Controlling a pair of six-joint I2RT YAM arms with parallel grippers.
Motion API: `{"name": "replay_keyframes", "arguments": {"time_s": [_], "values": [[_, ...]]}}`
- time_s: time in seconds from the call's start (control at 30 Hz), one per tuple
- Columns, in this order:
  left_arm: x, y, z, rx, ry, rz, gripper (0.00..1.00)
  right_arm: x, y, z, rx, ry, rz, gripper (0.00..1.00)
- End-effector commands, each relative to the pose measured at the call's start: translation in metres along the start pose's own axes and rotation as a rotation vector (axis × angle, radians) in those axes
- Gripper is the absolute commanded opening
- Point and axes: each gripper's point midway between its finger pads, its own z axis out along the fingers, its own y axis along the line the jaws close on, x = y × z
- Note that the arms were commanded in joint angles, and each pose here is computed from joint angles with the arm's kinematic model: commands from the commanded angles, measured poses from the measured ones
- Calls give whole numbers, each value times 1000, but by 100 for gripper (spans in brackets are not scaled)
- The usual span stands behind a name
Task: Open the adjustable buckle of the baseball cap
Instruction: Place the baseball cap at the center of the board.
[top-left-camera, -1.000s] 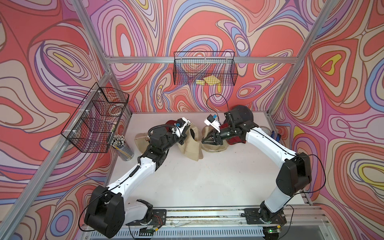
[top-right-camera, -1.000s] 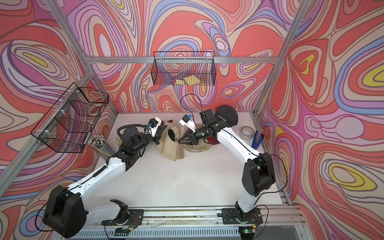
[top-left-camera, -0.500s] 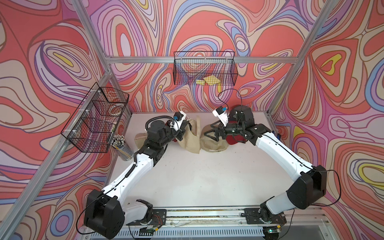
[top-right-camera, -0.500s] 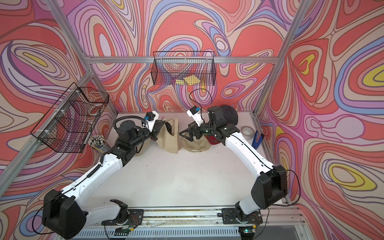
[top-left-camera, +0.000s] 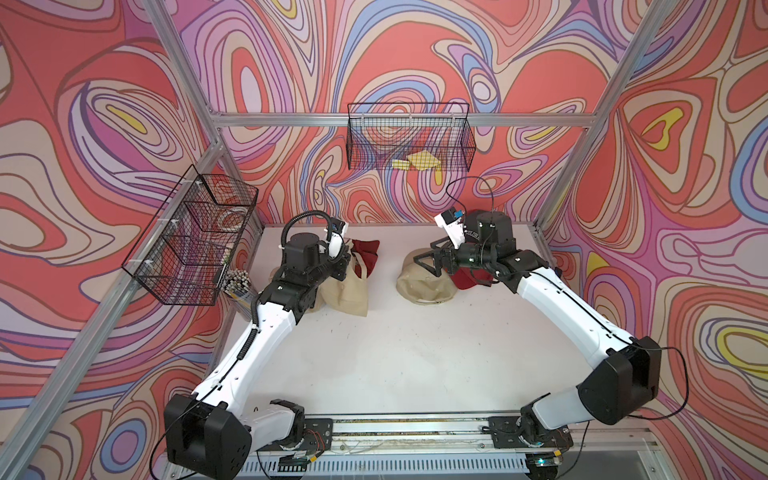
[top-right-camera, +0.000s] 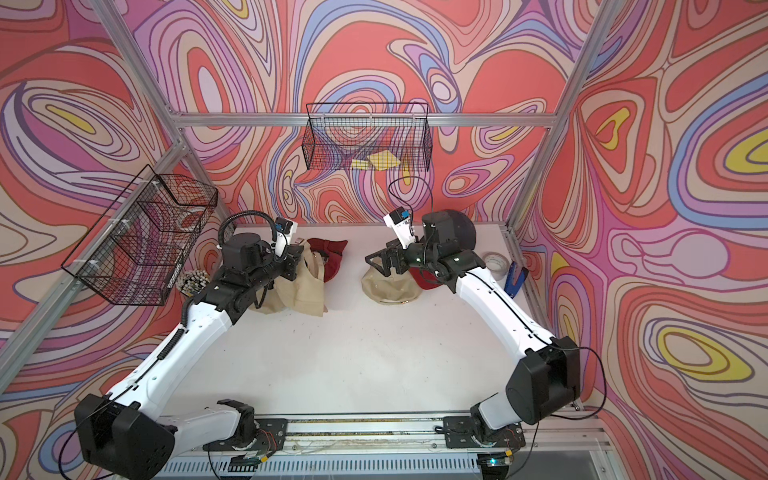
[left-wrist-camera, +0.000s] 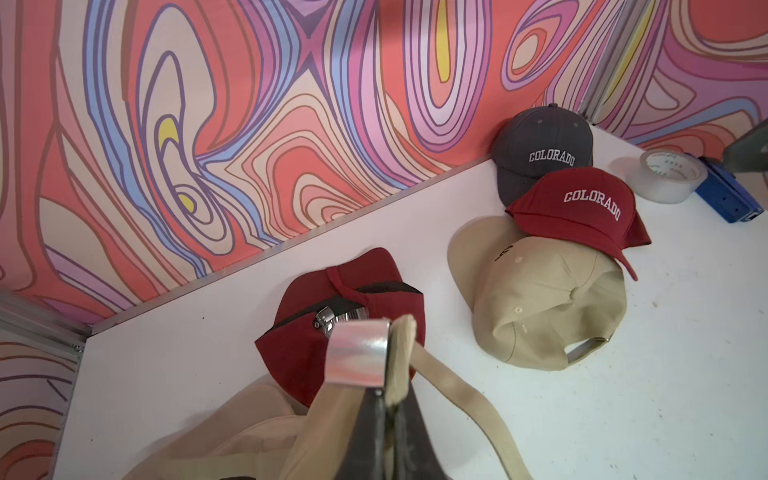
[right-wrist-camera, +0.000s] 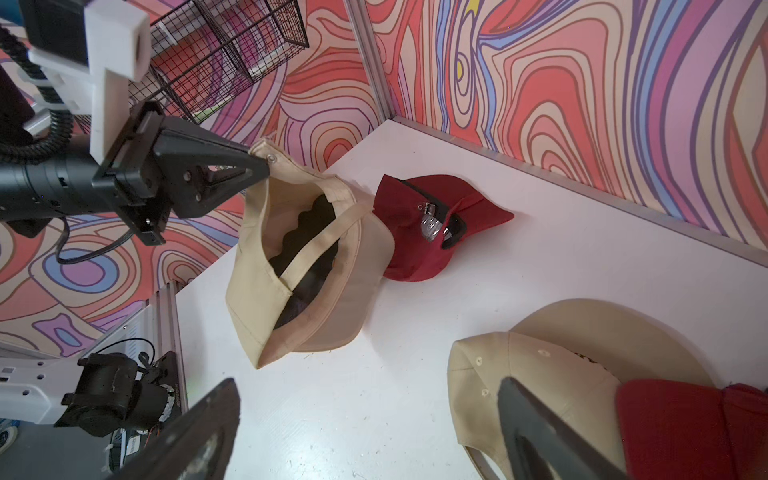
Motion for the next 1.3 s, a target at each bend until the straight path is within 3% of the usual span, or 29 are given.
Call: {"name": "replay_keyframes", "arguments": {"time_s": [0.0, 0.47, 0.53, 0.57, 0.63, 0.7, 0.87, 0.97, 1.27], "values": [[29, 8, 7, -36, 138, 50, 0, -1, -3, -3, 15, -10, 8, 98], [79, 72, 33, -135, 280, -43, 0, 10, -15, 8, 13, 28, 46, 98], [82, 81, 33, -169, 292, -54, 32, 12, -16, 8, 13, 32, 53, 98], [82, 82, 33, -173, 290, -62, 43, 11, -17, 8, 13, 31, 53, 98], [79, 82, 32, -166, 280, -85, 55, 12, -16, 8, 10, 34, 56, 98], [75, 81, 30, -166, 269, -114, 60, 13, -17, 9, 11, 38, 60, 98], [61, 74, 26, -134, 224, -186, 62, 17, -21, 10, 25, 56, 78, 98], [50, 60, 27, -80, 198, -315, 61, 19, -29, 13, 56, 67, 97, 98], [20, -41, 37, 219, 212, -389, 53, 49, -41, 2, 168, 118, 180, 96]]}}
